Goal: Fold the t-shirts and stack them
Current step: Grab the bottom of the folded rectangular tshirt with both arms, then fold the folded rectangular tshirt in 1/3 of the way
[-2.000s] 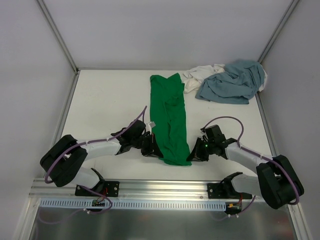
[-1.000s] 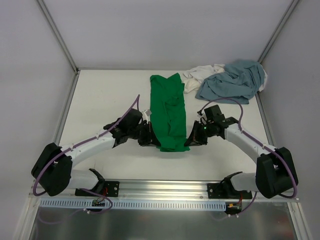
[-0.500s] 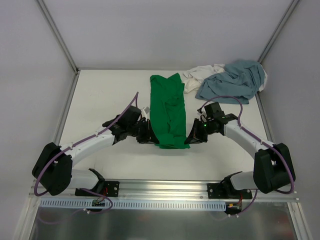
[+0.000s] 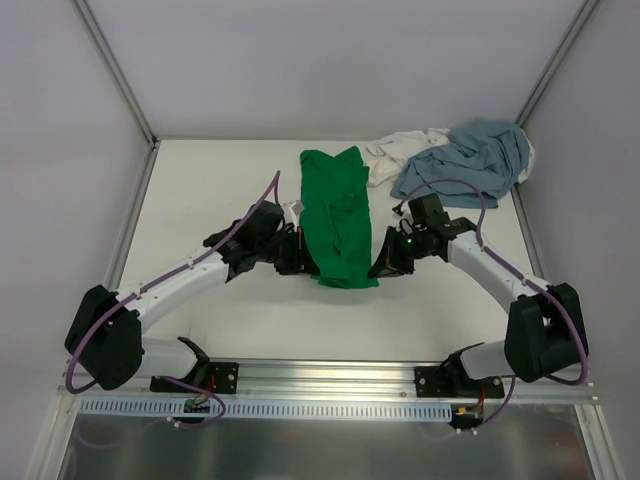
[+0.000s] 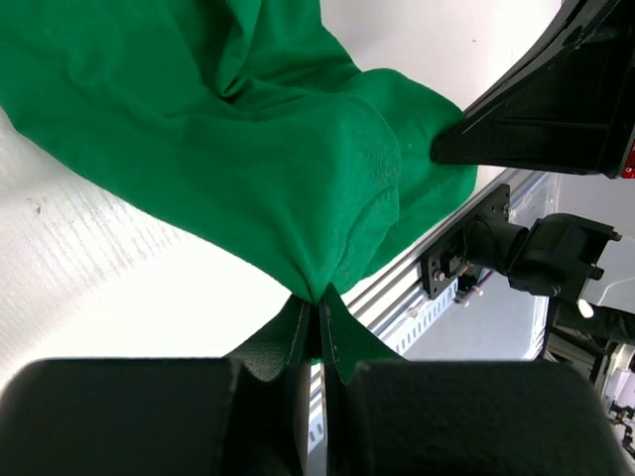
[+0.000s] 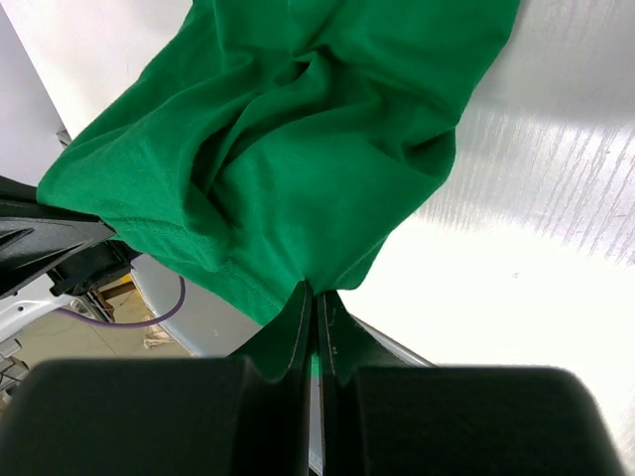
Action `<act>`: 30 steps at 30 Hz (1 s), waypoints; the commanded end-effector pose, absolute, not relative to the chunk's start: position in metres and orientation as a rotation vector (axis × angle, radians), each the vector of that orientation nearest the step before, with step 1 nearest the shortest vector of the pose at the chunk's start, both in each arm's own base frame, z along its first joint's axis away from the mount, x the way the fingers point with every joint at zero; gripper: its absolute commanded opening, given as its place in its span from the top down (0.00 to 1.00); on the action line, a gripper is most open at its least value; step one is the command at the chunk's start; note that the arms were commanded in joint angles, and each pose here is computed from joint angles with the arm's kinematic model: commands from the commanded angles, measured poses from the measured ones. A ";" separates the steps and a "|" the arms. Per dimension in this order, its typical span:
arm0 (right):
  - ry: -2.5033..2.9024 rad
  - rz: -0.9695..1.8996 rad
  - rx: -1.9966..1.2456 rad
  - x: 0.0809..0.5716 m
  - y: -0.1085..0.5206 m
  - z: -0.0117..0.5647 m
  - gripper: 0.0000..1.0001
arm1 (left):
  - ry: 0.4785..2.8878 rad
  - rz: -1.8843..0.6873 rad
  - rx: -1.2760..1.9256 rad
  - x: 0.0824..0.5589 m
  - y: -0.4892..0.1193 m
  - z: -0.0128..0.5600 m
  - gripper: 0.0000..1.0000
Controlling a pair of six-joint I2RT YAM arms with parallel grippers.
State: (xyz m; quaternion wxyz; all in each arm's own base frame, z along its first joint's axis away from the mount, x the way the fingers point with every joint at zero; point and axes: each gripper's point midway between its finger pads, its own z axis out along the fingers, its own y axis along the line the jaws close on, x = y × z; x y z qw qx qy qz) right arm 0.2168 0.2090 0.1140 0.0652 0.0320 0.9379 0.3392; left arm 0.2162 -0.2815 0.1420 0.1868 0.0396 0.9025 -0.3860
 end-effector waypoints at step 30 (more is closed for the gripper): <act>2.804 0.961 0.031 0.265 0.212 0.136 0.99 | 2.478 -0.978 0.205 0.256 -0.287 0.171 1.00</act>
